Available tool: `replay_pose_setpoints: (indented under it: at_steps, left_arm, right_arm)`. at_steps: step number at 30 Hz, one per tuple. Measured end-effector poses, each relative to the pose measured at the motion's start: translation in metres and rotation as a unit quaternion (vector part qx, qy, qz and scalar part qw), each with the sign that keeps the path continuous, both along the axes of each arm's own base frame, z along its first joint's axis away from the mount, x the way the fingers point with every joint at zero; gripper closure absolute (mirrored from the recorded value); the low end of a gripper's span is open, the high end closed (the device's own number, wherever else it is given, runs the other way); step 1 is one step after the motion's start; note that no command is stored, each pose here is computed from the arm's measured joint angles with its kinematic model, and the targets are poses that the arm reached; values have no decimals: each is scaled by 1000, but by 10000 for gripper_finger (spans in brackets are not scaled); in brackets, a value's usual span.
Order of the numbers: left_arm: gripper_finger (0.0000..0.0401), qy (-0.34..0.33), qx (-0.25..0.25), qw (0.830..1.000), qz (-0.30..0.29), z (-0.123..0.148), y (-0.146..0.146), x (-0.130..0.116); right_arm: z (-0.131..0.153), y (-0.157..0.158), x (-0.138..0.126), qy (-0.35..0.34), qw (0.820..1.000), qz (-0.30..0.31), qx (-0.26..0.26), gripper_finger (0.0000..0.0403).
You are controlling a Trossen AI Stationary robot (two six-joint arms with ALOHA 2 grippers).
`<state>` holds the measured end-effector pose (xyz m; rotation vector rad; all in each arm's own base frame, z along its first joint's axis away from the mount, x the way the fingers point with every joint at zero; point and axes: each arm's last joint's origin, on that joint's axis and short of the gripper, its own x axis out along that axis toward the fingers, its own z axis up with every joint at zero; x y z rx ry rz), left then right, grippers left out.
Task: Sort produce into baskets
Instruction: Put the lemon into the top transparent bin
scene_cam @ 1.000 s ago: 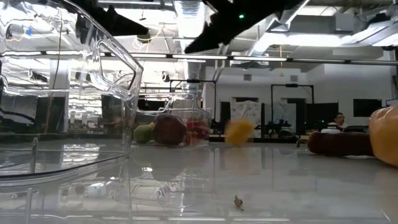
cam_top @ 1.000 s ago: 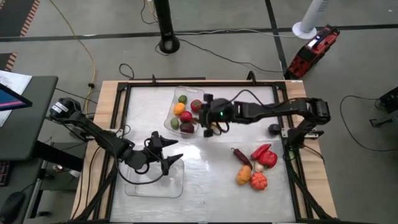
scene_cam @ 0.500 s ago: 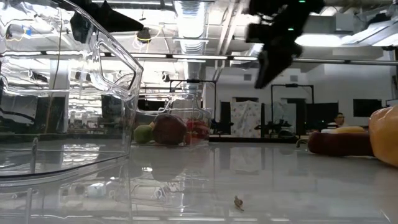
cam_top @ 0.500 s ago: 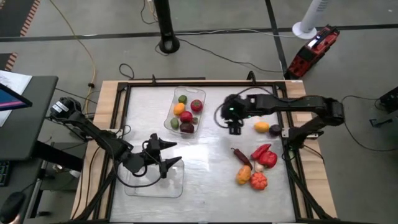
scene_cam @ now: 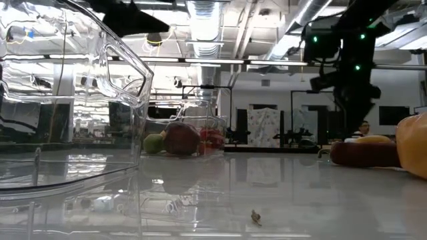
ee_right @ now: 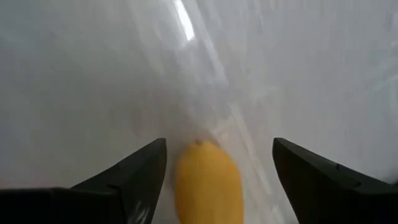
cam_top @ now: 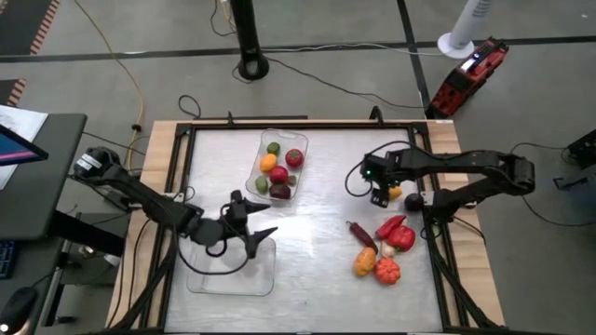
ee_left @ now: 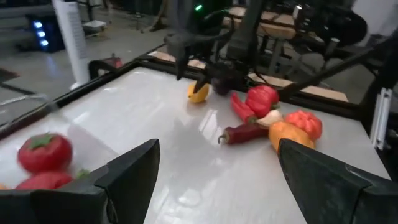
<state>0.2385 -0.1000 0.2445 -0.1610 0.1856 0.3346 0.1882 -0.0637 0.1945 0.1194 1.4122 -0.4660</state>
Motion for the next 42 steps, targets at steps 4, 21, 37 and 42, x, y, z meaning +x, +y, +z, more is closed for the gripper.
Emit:
replay_pose_setpoints:
  at_steps: [4,21,37,42]
  left_arm:
    - [88,3,9,999,-38,11,9,10]
    - [88,51,81,991,-95,38,21,21]
    - [88,77,99,988,-89,37,26,17]
    - [88,79,95,989,-86,37,27,15]
  right_arm:
    - [1,0,-1,-3,1000,-19,9,82]
    - [31,-6,14,-59,998,-22,13,87]
    - [-10,-12,35,183,979,-32,82,87]
    - [-13,-15,33,205,974,-41,88,87]
